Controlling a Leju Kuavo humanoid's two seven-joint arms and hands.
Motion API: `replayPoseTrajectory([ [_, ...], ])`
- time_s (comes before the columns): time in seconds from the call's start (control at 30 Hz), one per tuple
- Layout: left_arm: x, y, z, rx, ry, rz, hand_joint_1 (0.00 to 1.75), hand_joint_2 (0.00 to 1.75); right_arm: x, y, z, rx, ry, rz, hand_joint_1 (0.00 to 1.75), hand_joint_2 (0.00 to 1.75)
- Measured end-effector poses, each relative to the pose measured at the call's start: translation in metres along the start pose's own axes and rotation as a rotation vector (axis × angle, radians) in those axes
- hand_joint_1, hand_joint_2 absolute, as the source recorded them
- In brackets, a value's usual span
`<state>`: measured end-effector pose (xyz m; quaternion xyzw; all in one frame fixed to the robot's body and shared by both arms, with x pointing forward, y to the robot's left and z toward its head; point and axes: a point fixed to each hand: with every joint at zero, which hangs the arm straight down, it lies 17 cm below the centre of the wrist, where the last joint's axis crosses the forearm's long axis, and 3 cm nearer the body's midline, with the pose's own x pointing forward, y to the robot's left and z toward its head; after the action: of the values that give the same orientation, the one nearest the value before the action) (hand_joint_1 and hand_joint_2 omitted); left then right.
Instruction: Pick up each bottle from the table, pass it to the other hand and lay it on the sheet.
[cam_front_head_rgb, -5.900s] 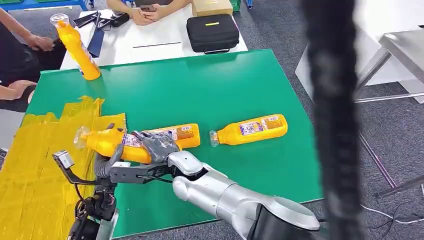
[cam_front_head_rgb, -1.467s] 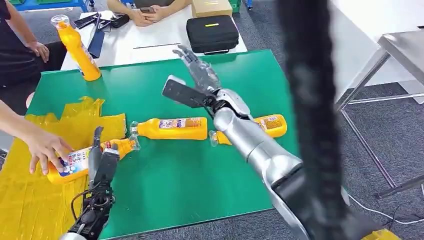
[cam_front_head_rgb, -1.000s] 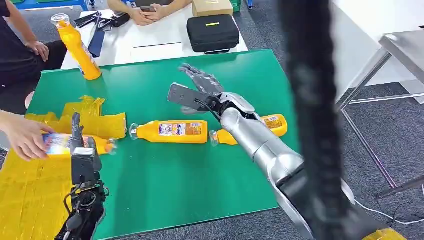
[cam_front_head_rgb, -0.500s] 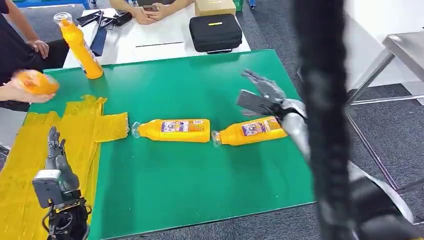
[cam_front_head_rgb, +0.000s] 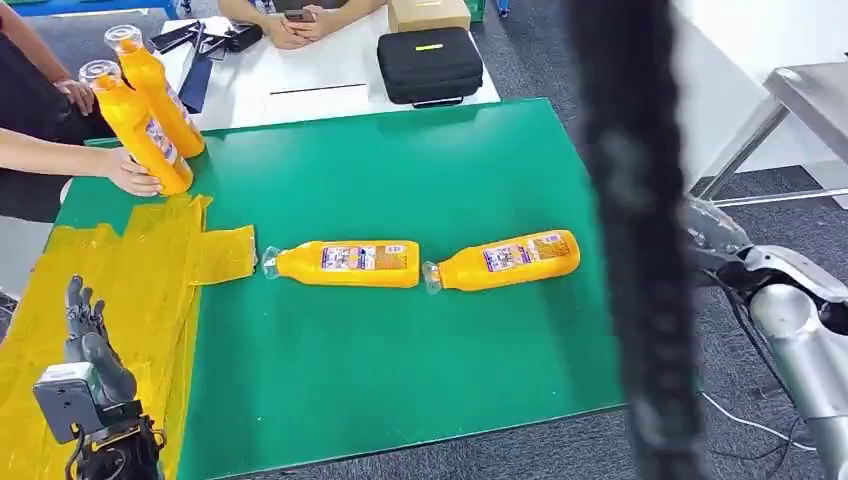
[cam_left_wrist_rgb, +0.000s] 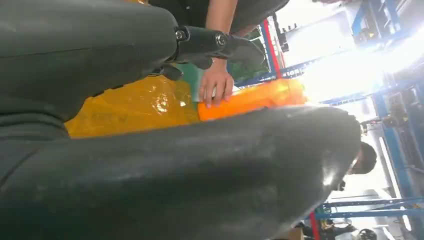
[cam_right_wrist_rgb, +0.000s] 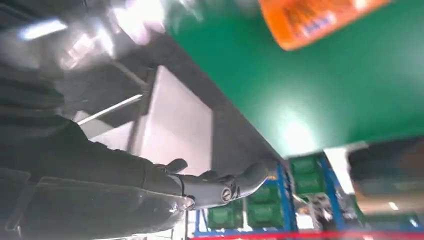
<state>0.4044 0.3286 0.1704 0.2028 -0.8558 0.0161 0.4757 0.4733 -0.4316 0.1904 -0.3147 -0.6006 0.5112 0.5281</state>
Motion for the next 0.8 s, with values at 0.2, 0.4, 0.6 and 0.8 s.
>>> replayPoseTrajectory([
  [0.2, 0.004, -0.003, -0.007, 0.003, -0.013, 0.012, 0.00, 0.00, -0.010, 0.030, 0.017, 0.053, 0.031, 0.051, 0.00, 1.75],
  [0.4, 0.009, -0.016, -0.017, -0.009, -0.029, 0.037, 0.00, 0.00, -0.020, 0.034, -0.004, 0.075, 0.041, 0.093, 0.00, 1.75],
  [0.6, 0.013, -0.032, -0.024, -0.026, -0.038, 0.054, 0.00, 0.00, -0.018, 0.046, -0.043, 0.086, 0.039, 0.098, 0.00, 1.75],
  [0.8, 0.010, -0.035, -0.022, -0.031, -0.028, 0.055, 0.00, 0.00, -0.007, 0.081, -0.058, 0.090, 0.038, 0.085, 0.00, 1.75],
])
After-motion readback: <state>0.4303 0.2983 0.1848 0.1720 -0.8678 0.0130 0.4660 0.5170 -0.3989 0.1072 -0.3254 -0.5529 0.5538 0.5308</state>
